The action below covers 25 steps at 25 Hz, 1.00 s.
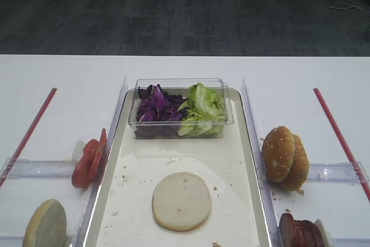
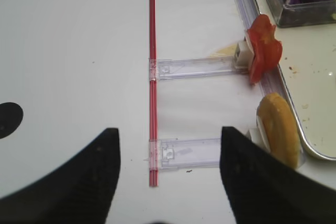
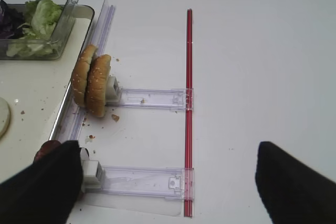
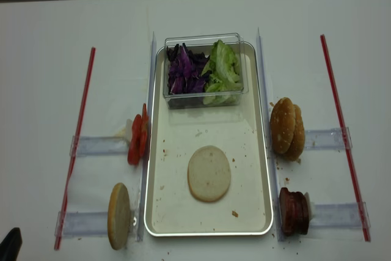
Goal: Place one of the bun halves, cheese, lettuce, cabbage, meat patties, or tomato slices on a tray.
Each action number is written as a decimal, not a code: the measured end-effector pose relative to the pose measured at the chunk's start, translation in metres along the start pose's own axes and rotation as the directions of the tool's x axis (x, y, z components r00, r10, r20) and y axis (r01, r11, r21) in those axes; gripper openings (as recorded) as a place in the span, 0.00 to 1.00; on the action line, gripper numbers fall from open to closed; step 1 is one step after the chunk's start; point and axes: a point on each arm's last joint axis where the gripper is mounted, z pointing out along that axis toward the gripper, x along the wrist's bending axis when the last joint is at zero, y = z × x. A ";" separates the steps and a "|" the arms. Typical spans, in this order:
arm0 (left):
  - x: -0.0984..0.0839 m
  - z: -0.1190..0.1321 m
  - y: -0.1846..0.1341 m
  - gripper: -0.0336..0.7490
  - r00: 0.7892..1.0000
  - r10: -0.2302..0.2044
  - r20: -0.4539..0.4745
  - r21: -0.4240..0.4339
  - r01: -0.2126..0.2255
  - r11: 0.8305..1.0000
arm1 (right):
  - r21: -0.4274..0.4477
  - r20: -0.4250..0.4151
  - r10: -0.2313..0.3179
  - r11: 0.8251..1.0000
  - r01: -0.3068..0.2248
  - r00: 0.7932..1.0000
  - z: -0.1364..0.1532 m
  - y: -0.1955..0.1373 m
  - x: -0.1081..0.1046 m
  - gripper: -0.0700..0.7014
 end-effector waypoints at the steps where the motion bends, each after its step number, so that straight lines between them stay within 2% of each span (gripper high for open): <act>1: 0.000 0.000 0.000 0.58 1.000 -0.002 0.000 0.000 0.002 1.000 | 0.000 0.000 -0.003 1.000 0.003 1.000 0.000 0.000 0.000 0.94; 25: 0.000 0.000 0.000 0.58 1.000 -0.011 0.000 0.000 0.011 1.000 | -0.002 0.000 -0.004 1.000 0.004 1.000 0.000 0.000 0.000 0.94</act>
